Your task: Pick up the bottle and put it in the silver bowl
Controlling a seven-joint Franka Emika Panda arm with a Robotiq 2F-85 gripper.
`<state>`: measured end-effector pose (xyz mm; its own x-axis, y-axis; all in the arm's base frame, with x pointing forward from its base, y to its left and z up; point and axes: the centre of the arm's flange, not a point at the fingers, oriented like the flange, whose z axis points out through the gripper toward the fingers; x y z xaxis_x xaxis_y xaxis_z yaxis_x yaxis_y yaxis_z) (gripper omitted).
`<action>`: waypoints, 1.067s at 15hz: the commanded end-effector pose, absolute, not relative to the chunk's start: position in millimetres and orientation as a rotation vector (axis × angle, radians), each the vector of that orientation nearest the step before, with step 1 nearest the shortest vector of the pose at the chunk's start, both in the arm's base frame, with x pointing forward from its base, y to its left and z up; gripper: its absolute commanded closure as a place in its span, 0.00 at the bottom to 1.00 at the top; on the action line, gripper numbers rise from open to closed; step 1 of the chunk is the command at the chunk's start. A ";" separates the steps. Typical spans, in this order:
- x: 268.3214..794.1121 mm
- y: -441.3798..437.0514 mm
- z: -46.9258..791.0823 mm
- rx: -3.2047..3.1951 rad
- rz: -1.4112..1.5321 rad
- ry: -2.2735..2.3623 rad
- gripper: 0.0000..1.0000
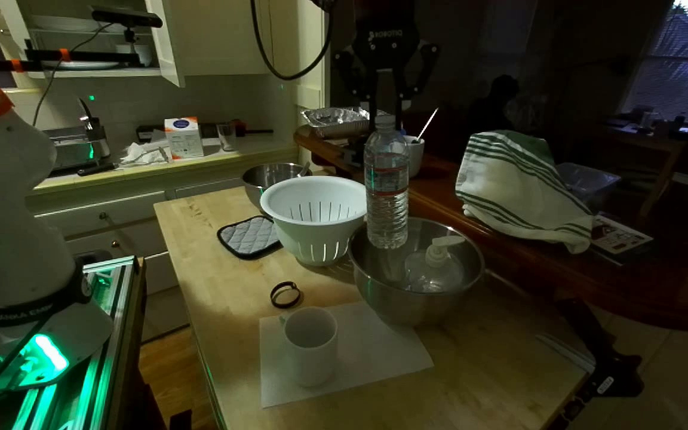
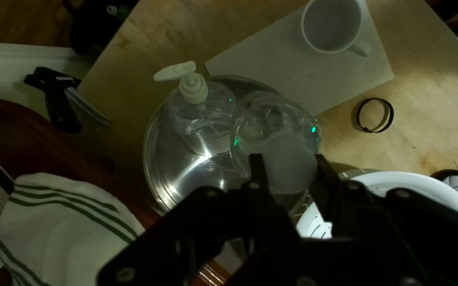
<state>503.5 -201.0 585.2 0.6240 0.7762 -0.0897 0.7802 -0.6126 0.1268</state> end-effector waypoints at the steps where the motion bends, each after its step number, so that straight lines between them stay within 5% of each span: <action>1: 526.4 -189.5 585.6 2.676 0.015 1.315 0.92; 16: 642.2 -158.5 488.1 2.736 -0.170 1.340 0.92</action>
